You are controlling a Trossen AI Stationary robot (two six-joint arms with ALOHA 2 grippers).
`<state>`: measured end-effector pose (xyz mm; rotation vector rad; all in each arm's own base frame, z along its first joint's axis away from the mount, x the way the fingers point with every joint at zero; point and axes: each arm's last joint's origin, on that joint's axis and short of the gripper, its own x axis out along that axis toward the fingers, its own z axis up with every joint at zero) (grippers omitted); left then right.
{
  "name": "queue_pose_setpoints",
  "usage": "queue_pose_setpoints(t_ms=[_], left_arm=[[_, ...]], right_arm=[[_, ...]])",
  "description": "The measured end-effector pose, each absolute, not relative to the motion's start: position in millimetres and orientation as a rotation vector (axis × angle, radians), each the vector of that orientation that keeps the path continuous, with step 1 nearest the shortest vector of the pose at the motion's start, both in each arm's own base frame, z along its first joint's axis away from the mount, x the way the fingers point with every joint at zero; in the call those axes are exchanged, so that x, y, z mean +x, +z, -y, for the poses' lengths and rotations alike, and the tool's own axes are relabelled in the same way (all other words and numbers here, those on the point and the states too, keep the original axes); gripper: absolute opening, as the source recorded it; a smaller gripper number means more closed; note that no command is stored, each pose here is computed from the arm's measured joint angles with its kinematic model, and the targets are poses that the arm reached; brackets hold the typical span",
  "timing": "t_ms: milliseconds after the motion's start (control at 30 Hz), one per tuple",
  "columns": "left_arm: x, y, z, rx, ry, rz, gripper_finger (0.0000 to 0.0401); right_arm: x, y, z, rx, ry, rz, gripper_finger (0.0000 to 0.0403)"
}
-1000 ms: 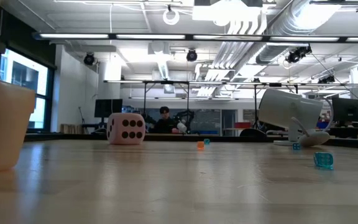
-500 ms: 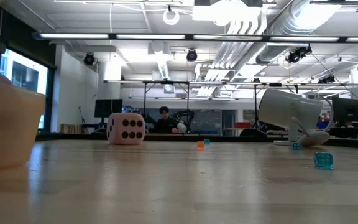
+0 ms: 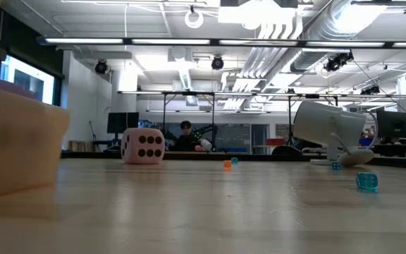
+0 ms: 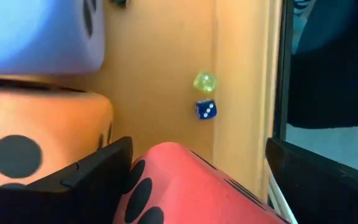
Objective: Pick & Place Dice
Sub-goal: Put the large red dice into the orange bin
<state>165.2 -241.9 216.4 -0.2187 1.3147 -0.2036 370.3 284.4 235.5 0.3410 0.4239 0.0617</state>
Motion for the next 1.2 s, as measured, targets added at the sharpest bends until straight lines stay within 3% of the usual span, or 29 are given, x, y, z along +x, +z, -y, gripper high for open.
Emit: queue_pose_setpoints(t_ms=[333, 767, 1200], left_arm=[[181, 234, 239, -0.266, -0.351, -1.192, 0.0354], [169, 234, 246, -0.119, -0.217, -0.990, 0.0355], [128, 226, 266, -0.074, -0.111, -0.723, 0.0355]], right_arm=[[370, 235, -284, 0.339, 0.061, -0.425, 0.0126], [370, 235, -284, 0.346, 0.059, -0.428, 0.0126], [370, 234, -284, 0.355, 0.053, -0.437, 0.0126]])
